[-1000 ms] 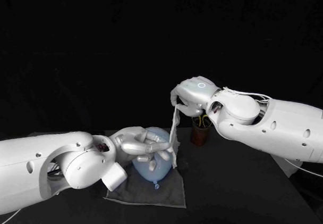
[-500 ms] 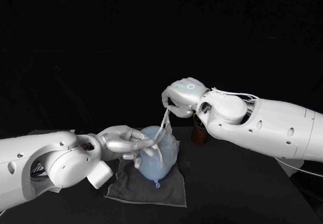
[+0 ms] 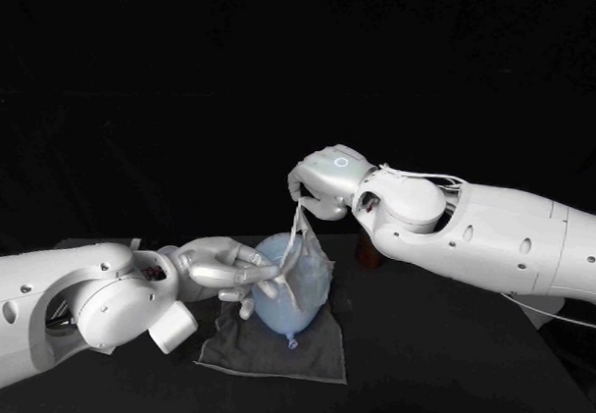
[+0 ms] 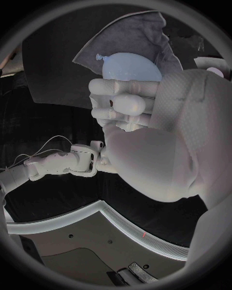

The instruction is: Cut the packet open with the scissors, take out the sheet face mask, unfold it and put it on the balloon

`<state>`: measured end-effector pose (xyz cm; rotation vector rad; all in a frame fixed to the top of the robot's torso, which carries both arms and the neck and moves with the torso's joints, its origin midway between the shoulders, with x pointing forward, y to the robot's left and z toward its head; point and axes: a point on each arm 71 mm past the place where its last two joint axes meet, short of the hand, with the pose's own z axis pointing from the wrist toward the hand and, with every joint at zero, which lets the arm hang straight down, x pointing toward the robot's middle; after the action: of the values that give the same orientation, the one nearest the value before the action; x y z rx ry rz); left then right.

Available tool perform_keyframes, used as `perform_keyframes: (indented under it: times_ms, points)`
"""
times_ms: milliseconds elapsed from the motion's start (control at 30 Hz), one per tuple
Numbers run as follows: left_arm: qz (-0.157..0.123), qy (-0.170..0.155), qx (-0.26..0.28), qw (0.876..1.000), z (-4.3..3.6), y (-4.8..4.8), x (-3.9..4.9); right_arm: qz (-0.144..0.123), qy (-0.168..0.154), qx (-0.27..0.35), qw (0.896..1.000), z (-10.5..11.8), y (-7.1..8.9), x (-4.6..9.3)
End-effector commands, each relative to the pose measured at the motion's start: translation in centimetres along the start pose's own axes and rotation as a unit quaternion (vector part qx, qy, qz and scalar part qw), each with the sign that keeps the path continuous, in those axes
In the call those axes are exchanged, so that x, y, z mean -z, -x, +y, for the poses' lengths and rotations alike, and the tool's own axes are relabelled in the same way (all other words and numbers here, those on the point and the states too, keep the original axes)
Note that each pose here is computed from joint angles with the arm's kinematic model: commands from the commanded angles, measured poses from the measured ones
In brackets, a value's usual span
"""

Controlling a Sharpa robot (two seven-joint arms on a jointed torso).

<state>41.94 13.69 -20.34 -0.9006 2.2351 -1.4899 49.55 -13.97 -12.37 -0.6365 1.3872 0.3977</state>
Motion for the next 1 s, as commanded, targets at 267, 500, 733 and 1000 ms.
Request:
perform_keyframes:
  times_ms: [267,500,733,1000]
  points:
    - [0.050,0.014,-0.021,0.998,0.37,-0.27,0.49,-0.005,0.017,0.034,0.999,1.2,0.3,-1.4]
    - [0.054,0.016,-0.019,0.998,0.58,0.12,1.00,0.004,0.016,0.052,0.999,1.3,0.1,-2.5]
    - [0.022,0.021,-0.011,0.999,0.86,1.22,1.47,0.006,0.022,0.058,0.998,1.8,0.0,-3.7]
    - [-0.041,0.034,-0.004,0.999,1.19,3.06,1.48,0.018,0.036,0.060,0.997,2.9,-0.5,-4.7]
